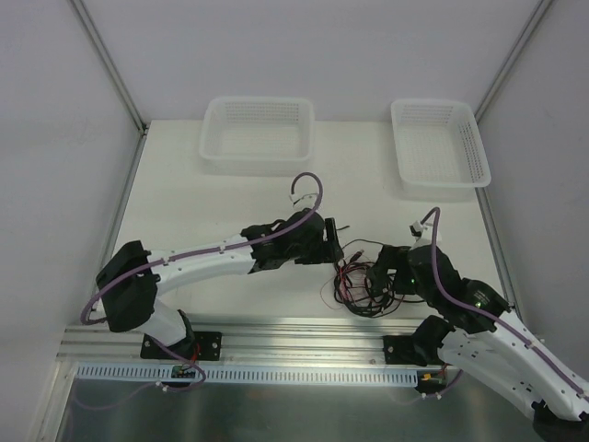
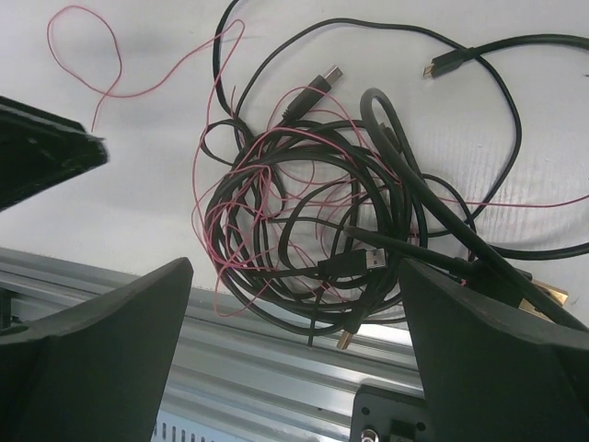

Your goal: Untangle the cables

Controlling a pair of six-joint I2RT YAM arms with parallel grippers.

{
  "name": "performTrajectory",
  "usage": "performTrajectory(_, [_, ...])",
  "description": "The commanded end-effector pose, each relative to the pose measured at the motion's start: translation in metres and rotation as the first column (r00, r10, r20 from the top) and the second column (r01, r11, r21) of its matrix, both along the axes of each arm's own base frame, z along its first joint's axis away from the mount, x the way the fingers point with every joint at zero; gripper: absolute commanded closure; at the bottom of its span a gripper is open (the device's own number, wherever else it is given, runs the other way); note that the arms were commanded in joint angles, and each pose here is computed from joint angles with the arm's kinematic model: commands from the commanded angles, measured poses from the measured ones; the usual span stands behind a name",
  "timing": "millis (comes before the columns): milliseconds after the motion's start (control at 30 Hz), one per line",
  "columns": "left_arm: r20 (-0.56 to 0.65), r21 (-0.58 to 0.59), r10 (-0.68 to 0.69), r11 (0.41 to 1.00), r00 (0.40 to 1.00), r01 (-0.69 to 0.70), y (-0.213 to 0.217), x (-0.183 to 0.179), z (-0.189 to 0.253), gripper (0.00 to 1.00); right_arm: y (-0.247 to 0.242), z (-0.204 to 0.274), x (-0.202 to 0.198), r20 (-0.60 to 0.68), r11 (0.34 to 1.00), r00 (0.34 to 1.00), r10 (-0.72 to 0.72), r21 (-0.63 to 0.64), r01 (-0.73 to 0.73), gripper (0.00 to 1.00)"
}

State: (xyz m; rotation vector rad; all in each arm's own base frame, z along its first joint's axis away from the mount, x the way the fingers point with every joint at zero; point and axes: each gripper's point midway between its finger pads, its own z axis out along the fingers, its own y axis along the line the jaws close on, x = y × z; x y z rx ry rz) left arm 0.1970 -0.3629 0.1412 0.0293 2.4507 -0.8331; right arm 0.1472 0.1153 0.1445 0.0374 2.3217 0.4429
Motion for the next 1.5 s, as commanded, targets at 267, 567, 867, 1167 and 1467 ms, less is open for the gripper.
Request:
performTrajectory(267, [0.006,0.069,-0.01,0.998,1.0,0.009,-0.054,0.002,-0.033,0.55,0.009,-0.006,0.004,0.011,0.994,0.998,-0.054,0.091,0.053,0.01])
performTrajectory(567, [-0.01,0.113,-0.024,0.993,1.0,0.025,-0.056,-0.005,-0.051,0.98,0.025,-0.025,0.004,-0.037,0.994,0.999,-0.022,0.107,0.026,0.01])
performTrajectory(867, [0.156,0.128,-0.011,0.992,0.988,-0.009,-0.018,0.006,0.005,1.0,0.062,-0.046,0.005,-0.093,0.986,0.994,0.053,0.164,-0.038,0.02])
performTrajectory(1167, [0.31,0.099,0.045,0.992,0.95,-0.079,0.045,0.016,0.083,1.0,0.033,-0.094,0.005,-0.205,0.993,0.972,-0.117,-0.008,0.117,0.48])
performTrajectory(1467, [0.497,-0.027,0.199,0.976,0.845,-0.215,0.163,0.039,0.21,1.0,0.012,-0.101,0.006,-0.226,0.978,0.952,-0.207,-0.041,0.203,0.88])
